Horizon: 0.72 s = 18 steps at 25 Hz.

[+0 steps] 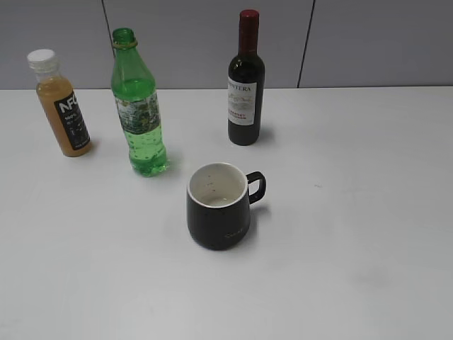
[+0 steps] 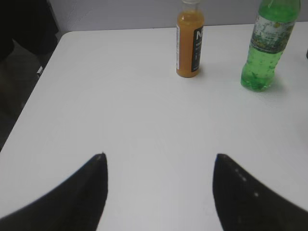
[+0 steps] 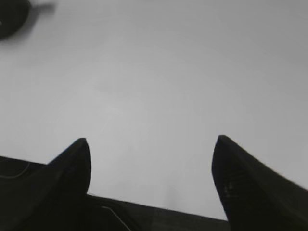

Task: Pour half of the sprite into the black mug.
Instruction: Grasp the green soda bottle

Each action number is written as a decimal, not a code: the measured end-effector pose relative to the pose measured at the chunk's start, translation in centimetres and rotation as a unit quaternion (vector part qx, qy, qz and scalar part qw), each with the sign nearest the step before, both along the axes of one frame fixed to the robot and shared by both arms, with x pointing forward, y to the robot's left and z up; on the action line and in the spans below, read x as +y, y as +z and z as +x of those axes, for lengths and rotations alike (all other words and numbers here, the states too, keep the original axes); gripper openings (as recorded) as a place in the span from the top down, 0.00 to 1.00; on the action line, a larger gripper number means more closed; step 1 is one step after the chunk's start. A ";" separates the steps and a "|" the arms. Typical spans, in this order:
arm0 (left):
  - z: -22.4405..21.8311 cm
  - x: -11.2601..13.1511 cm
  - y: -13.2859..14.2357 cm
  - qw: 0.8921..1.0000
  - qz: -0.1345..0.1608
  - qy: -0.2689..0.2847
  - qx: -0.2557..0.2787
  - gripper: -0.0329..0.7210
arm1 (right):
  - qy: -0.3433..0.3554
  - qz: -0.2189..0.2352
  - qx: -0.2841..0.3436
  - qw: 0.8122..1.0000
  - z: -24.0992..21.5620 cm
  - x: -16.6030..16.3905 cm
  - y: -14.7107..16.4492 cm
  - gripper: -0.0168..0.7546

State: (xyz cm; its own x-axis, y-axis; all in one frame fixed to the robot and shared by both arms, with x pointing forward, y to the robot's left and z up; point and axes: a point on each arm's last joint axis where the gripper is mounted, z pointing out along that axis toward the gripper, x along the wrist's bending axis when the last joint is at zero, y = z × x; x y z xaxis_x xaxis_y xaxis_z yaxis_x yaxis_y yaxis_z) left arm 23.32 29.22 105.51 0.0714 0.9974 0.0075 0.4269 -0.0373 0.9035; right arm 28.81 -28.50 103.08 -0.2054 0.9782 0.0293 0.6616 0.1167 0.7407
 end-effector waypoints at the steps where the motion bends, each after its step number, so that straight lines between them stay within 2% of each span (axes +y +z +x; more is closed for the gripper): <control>1: 0.0 0.0 0.0 1.000 0.000 0.000 0.000 0.27 | 0.000 0.002 -0.011 1.000 -0.3 0.0 0.1 0.21; 11: 0.0 0.0 0.0 1.000 0.000 0.000 0.000 0.27 | 0.000 0.018 -0.143 0.990 -4.0 -0.5 0.8 0.21; 18: 0.0 0.0 0.0 1.000 0.000 0.000 0.000 0.27 | 0.001 0.020 -0.150 0.988 -4.2 -0.5 0.7 0.21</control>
State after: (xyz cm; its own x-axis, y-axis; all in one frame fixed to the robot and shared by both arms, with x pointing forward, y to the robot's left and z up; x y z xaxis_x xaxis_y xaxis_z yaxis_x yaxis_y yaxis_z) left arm 23.32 29.22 105.51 0.0718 0.9974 0.0069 0.4269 -0.0369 0.9035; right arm 24.58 -29.02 103.82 -0.2118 0.9773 0.0060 0.4107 0.0834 0.9080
